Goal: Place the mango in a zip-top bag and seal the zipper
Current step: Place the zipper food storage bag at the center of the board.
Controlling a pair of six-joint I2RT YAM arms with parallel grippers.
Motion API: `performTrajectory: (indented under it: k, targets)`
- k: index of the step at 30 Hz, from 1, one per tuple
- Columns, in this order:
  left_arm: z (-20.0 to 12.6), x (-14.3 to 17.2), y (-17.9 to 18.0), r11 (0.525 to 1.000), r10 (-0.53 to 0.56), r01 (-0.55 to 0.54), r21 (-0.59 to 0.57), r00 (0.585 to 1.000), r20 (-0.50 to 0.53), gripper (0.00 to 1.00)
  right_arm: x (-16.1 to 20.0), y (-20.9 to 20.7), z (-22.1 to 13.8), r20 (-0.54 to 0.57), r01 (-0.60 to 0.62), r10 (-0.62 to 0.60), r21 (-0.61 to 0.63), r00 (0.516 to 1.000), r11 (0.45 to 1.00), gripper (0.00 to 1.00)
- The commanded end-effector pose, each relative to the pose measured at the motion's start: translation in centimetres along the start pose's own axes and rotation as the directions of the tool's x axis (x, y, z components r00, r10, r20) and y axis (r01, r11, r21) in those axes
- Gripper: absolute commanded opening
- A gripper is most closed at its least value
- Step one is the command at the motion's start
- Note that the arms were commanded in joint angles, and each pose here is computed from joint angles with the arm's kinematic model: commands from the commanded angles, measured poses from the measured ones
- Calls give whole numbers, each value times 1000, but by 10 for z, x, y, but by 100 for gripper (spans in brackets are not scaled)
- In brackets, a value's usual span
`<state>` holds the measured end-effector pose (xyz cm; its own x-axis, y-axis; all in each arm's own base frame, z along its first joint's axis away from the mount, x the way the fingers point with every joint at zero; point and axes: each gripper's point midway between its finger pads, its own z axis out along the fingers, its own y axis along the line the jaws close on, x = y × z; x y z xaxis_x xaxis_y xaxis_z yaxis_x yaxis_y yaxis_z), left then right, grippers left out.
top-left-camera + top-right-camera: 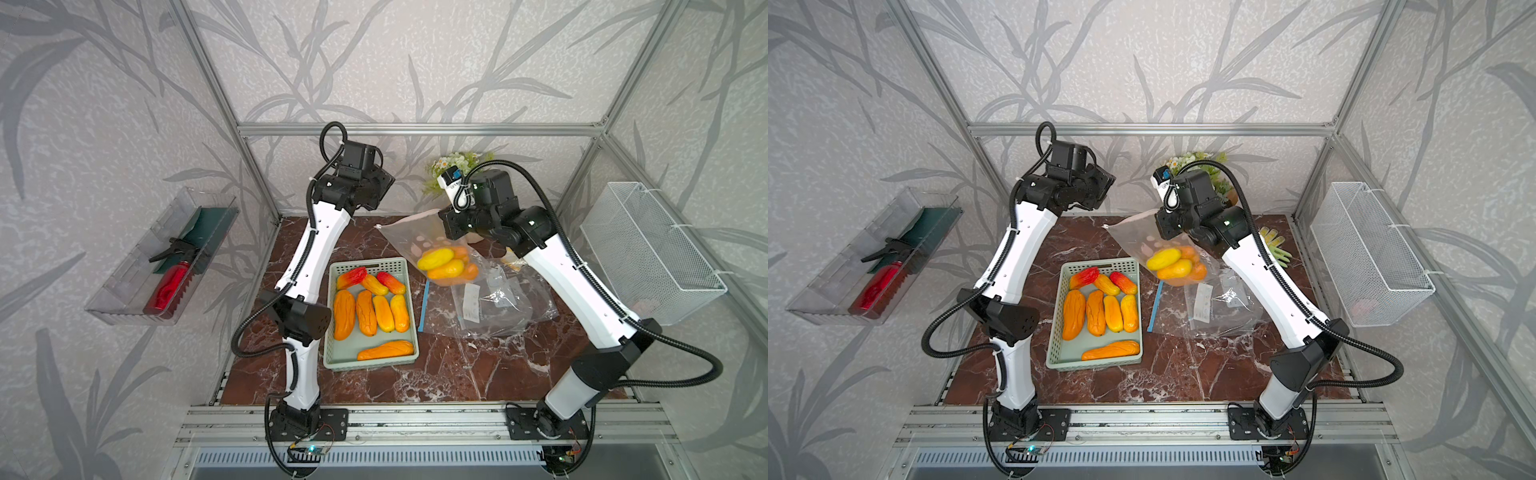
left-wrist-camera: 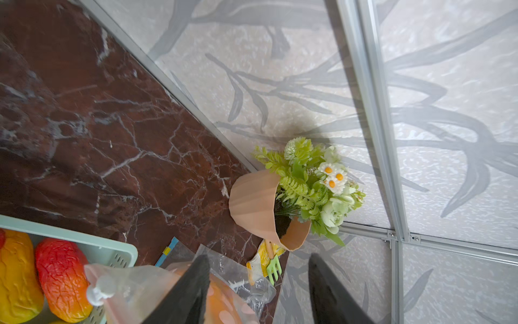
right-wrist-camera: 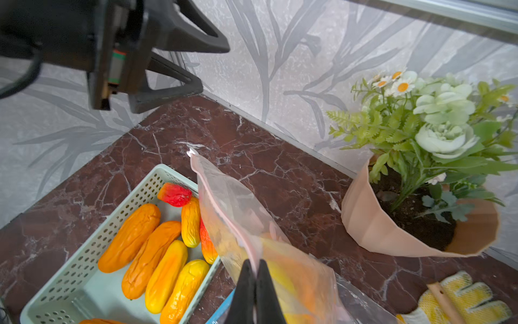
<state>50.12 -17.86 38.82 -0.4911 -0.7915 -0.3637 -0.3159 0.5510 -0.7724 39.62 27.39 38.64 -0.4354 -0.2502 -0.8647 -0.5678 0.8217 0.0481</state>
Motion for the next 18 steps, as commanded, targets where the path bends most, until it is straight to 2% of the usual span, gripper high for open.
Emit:
performTrajectory:
  k: [1, 6, 11, 13, 18]
  targets:
    - [-30, -17, 4, 998, 54, -51, -30, 993, 105, 56, -34, -3, 3, 83, -109, 110, -10, 990, 994, 0]
    - [-33, -5, 9, 997, 70, -68, -22, 994, 78, 54, -23, -47, 32, 51, -237, 233, 111, 971, 965, 0]
    - [-24, 21, 21, 994, 96, -96, -43, 995, 6, 53, 37, -110, 59, 7, -439, 450, 230, 893, 868, 0]
    - [-24, 29, 24, 995, 96, -96, -39, 995, -14, 52, 65, -130, 64, 2, -519, 537, 258, 844, 815, 0]
    - [-23, 49, 24, 989, 141, -143, -29, 988, -60, 50, 98, -157, 58, 18, -575, 596, 288, 802, 765, 0]
